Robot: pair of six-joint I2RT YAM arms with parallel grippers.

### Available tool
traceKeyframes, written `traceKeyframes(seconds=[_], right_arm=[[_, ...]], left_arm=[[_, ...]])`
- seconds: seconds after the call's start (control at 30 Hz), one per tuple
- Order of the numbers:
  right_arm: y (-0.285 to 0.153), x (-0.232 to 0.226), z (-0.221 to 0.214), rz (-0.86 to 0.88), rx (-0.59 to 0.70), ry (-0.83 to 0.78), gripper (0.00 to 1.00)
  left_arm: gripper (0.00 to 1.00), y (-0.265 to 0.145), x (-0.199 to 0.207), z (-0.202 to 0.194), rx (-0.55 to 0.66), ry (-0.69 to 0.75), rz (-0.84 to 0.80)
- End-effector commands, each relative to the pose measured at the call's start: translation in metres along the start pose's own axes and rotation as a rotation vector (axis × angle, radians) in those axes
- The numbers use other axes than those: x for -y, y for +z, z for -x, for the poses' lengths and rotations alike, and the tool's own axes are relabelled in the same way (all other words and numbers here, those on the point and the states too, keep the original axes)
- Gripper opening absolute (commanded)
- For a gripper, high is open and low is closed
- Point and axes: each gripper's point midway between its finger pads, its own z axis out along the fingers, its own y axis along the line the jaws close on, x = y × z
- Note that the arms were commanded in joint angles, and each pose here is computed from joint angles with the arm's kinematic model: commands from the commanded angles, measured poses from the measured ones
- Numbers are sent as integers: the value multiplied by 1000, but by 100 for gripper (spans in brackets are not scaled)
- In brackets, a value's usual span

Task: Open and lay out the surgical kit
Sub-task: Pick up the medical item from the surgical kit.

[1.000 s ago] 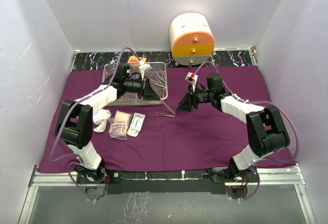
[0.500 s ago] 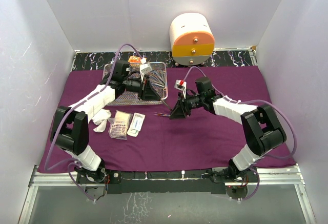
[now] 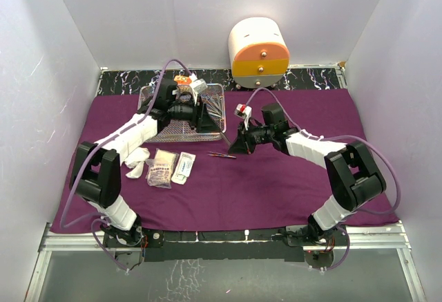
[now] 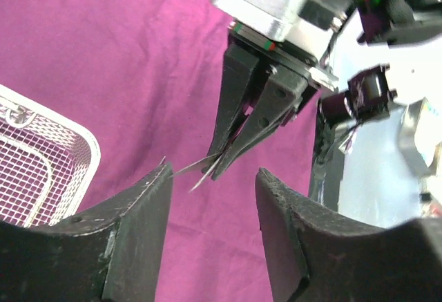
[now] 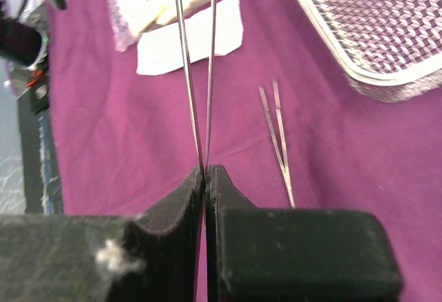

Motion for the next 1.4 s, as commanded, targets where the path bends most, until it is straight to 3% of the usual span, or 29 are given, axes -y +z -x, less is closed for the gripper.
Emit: traceKeyframes(seconds=[0.0, 0.17, 0.4, 0.67, 0.97, 1.13, 1.37], right_arm=[[-12, 30, 39, -230, 85, -32, 0], [-17, 41, 45, -327, 97, -25, 0], [-13, 43, 41, -350, 78, -20, 0], [-8, 44, 38, -368, 61, -20, 0], [-5, 43, 37, -362, 52, -22, 3], [-5, 42, 36, -355, 40, -31, 16], [-11, 36, 36, -320, 13, -97, 42]], left_arm=[[53, 5, -11, 30, 62, -184, 91], [59, 11, -25, 33, 96, -333, 137], [53, 21, -42, 35, 95, -418, 171], [31, 32, -50, 32, 78, -482, 148], [13, 34, -51, 30, 69, -493, 142], [0, 33, -48, 30, 61, -468, 132], [0, 24, -38, 25, 6, -311, 114]])
